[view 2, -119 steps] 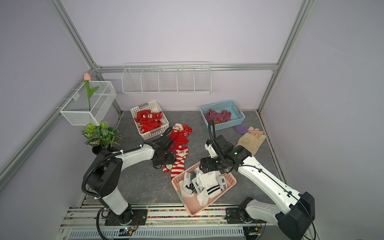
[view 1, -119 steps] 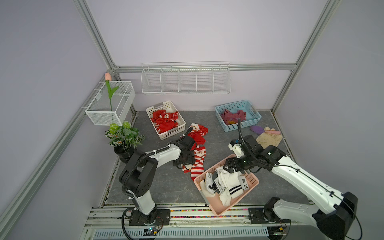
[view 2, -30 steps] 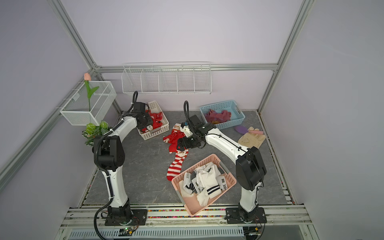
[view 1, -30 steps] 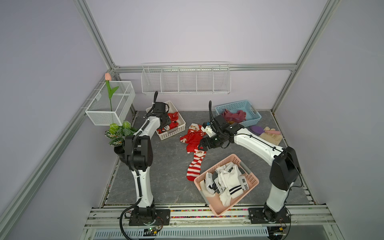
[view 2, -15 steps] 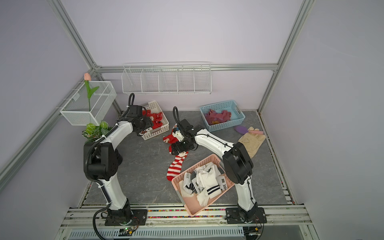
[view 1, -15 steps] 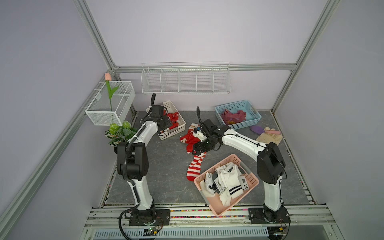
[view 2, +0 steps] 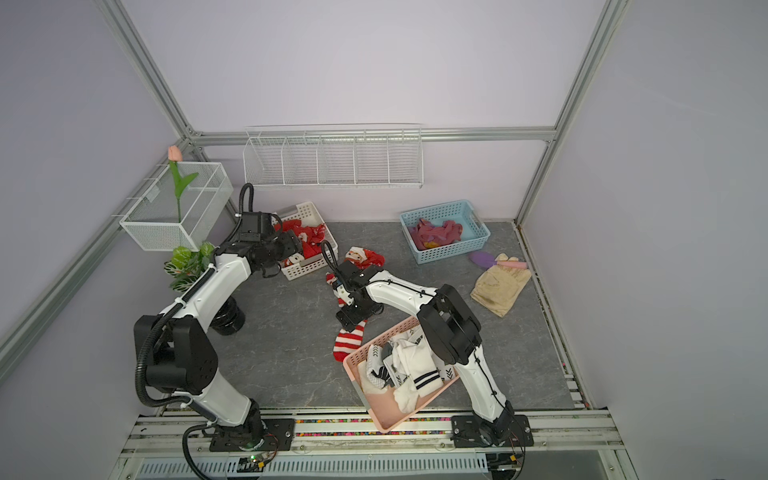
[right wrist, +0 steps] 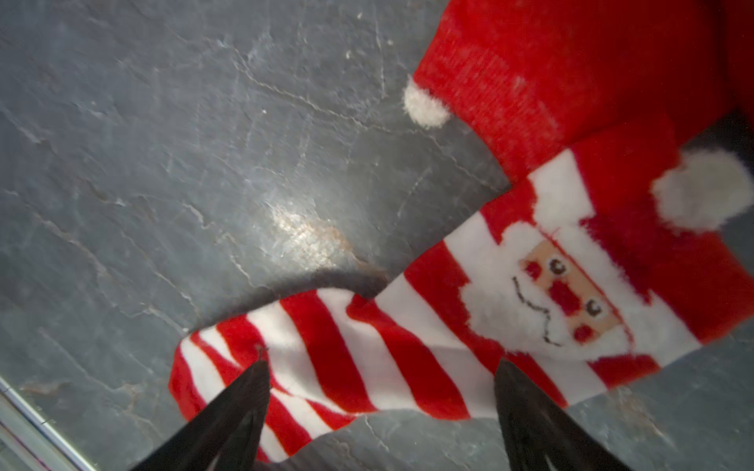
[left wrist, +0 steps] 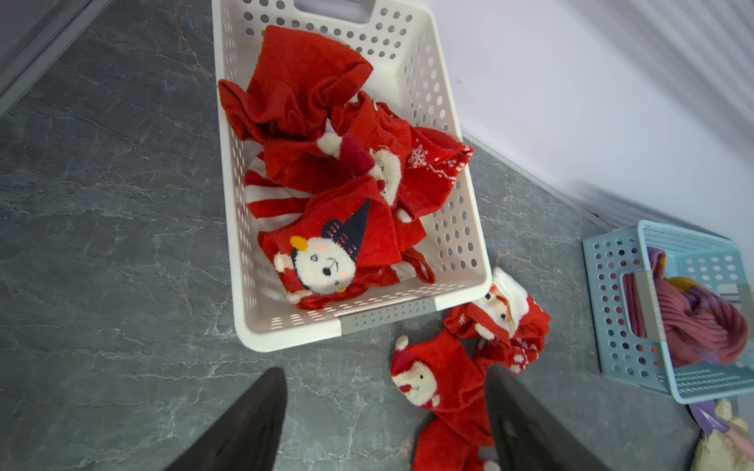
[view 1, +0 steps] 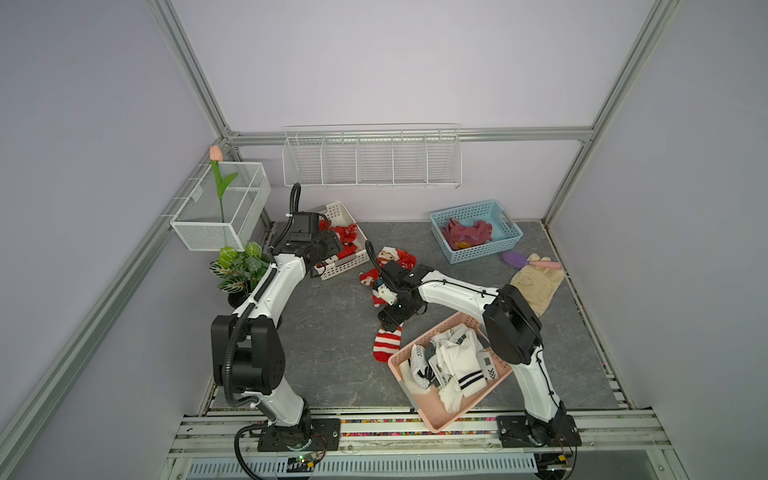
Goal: Sort the socks into the basket by color
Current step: Pick up the sock from the center of the board.
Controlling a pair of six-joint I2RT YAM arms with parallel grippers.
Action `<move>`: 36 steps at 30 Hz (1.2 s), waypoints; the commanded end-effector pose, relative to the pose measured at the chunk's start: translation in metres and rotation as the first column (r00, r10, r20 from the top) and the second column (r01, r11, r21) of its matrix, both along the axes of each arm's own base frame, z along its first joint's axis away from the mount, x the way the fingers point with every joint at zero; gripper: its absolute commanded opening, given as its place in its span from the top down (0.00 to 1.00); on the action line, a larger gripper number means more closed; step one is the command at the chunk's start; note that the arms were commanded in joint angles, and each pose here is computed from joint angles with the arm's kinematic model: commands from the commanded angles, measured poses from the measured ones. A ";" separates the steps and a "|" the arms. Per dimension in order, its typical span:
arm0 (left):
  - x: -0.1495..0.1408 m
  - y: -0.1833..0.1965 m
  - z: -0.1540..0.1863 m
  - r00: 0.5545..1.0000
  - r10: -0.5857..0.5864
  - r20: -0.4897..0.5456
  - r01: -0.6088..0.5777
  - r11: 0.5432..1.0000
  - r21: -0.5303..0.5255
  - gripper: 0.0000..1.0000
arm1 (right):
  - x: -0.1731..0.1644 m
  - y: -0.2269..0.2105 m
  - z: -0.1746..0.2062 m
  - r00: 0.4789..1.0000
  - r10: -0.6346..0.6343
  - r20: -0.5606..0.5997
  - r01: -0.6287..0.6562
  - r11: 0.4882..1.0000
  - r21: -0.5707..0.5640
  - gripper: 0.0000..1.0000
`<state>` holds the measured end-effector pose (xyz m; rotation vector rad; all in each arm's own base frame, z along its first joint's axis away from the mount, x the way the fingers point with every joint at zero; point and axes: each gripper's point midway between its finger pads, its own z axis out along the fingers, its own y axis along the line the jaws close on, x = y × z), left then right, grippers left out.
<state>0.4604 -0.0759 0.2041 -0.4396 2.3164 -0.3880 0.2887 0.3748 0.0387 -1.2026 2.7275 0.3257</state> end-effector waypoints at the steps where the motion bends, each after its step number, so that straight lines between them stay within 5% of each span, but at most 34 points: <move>1: -0.015 -0.009 0.012 0.999 -0.034 0.019 0.035 0.999 -0.037 0.27 | -0.004 -0.015 -0.023 0.998 0.055 0.012 -0.053 0.992 -0.116 0.11; 9: -0.039 -0.017 0.023 0.997 -0.065 0.051 0.068 0.995 -0.070 0.27 | -0.015 -0.019 -0.058 0.999 0.023 -0.042 -0.028 0.990 -0.141 0.02; 12: -0.048 -0.021 0.025 0.995 -0.078 0.055 0.082 0.993 -0.083 0.27 | -0.018 -0.015 -0.060 0.998 0.004 -0.068 -0.012 0.994 -0.107 0.23; 17: -0.060 -0.028 0.027 0.992 -0.118 0.055 0.122 0.989 -0.079 0.27 | -0.020 -0.009 -0.051 0.993 -0.042 -0.112 0.039 0.999 -0.025 0.75; 20: -0.067 -0.031 0.029 0.989 -0.137 0.061 0.142 0.986 -0.085 0.27 | -0.021 -0.010 -0.044 0.992 -0.052 -0.117 0.051 0.999 -0.011 0.93; 36: -0.102 -0.097 0.058 0.897 -0.381 0.222 0.414 0.901 -0.127 0.23 | -0.016 0.004 0.103 0.991 -0.039 -0.131 0.085 0.927 0.364 0.93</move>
